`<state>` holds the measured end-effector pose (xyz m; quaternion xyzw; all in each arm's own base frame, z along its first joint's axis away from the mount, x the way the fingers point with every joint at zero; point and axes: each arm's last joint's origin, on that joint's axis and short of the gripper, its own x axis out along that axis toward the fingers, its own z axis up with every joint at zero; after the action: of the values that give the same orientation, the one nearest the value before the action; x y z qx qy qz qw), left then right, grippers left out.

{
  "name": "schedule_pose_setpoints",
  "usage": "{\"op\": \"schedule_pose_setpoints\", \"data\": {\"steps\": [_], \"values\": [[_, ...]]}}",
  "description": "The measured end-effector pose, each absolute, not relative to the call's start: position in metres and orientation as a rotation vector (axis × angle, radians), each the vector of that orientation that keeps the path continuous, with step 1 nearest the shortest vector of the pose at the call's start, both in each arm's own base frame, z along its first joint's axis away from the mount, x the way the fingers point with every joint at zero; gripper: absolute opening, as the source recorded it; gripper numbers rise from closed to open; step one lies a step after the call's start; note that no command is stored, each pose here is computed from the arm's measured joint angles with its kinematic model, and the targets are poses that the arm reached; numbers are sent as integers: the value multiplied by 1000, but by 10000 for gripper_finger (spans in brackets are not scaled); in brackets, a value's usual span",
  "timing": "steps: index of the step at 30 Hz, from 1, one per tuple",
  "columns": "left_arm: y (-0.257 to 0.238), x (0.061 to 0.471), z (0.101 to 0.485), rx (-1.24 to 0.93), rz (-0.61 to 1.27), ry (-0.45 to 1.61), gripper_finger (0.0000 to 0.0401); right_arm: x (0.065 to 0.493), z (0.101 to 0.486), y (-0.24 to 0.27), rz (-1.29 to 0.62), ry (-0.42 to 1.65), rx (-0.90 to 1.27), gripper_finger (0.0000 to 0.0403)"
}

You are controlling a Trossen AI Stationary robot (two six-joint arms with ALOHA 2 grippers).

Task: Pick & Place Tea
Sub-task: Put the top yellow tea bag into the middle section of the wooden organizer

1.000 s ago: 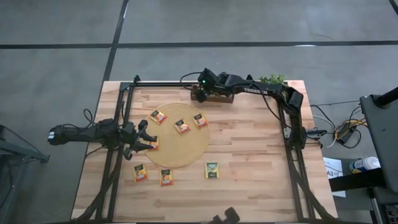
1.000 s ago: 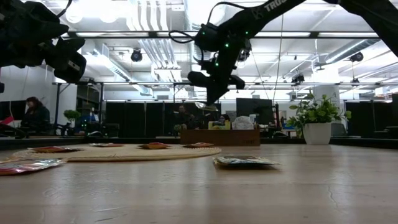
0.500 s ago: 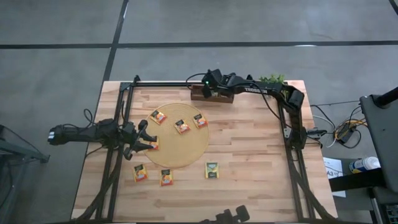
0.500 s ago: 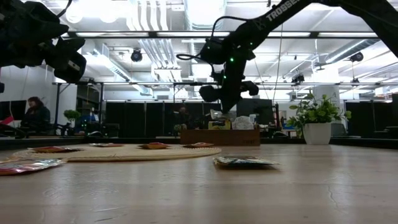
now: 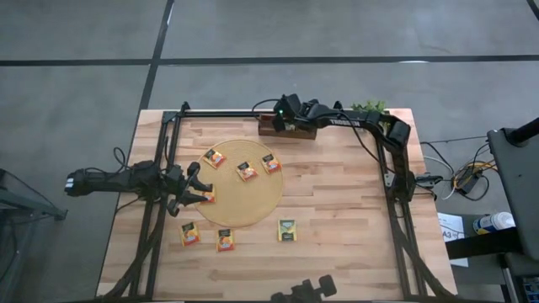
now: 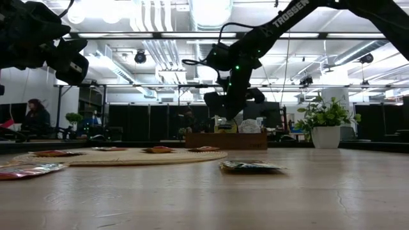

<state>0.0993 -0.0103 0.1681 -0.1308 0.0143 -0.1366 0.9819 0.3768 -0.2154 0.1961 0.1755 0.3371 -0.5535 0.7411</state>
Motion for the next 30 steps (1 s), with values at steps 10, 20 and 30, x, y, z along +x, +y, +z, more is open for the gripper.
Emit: {"op": "schedule_pose_setpoints", "data": {"steps": [10, 20, 30], "values": [[-10, 99, 168, -263, -275, 29, 138, 375, 186, -224, -1221, 764, 395, 8], [-10, 99, 168, -263, -275, 29, 138, 375, 186, -226, -1216, 746, 410, 8], [-10, 99, 168, -263, -275, 29, 138, 377, 187, -227, -1179, 725, 435, 14]]}}
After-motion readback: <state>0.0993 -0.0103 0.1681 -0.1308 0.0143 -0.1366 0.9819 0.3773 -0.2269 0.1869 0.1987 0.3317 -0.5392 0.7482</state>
